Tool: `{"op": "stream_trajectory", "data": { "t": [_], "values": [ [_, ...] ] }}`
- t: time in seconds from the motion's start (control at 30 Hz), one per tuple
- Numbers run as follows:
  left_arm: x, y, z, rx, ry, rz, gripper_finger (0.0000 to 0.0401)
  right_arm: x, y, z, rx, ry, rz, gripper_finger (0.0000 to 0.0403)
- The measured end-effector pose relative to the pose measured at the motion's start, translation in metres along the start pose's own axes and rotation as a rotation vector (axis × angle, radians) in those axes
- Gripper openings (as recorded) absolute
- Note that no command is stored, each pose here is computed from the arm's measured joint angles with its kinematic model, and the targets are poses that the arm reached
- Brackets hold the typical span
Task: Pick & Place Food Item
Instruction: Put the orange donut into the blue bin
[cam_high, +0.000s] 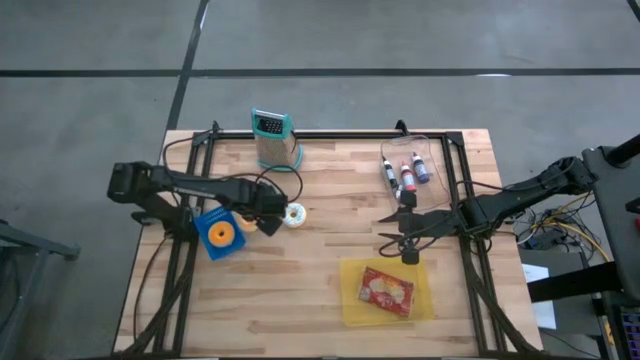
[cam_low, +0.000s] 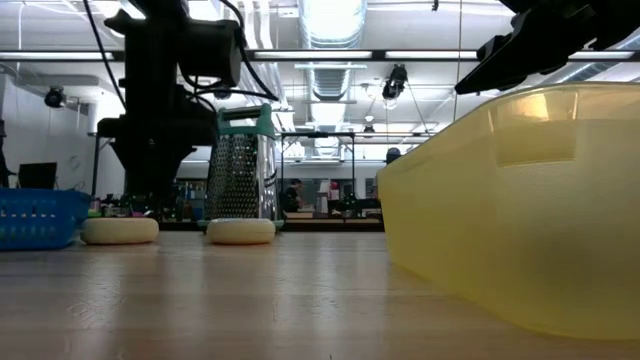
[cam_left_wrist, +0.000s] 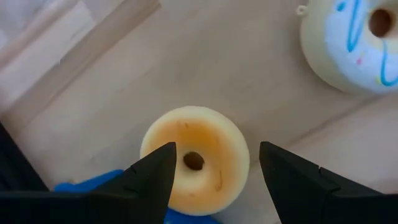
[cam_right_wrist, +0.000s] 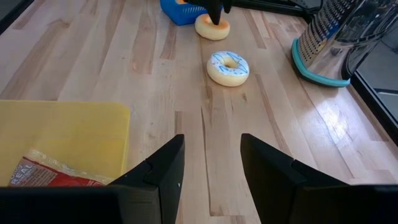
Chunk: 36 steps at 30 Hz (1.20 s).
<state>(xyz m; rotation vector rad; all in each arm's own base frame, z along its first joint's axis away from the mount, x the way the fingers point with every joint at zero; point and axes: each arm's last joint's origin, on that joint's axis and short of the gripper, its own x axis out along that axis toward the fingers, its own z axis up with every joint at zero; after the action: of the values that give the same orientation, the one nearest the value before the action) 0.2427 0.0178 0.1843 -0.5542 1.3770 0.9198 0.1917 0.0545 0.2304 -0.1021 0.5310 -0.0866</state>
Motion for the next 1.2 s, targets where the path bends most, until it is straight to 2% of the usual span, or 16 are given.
{"op": "stream_trajectory", "data": {
  "t": [0.37, 0.6, 1.2],
  "values": [
    [0.010, 0.001, -0.006, -0.211, 0.065, 0.000, 0.0234, 0.000, 0.000, 0.000, 0.000, 0.000, 0.000, 0.0150],
    [0.028, -0.001, -0.012, -0.211, 0.090, -0.078, 0.0234, 0.000, 0.000, 0.000, 0.000, 0.000, 0.000, 0.0150],
    [0.038, 0.003, -0.015, -0.210, 0.107, -0.084, 0.0234, 0.000, 0.000, 0.000, 0.000, 0.000, 0.001, 0.0150]
  ]
}}
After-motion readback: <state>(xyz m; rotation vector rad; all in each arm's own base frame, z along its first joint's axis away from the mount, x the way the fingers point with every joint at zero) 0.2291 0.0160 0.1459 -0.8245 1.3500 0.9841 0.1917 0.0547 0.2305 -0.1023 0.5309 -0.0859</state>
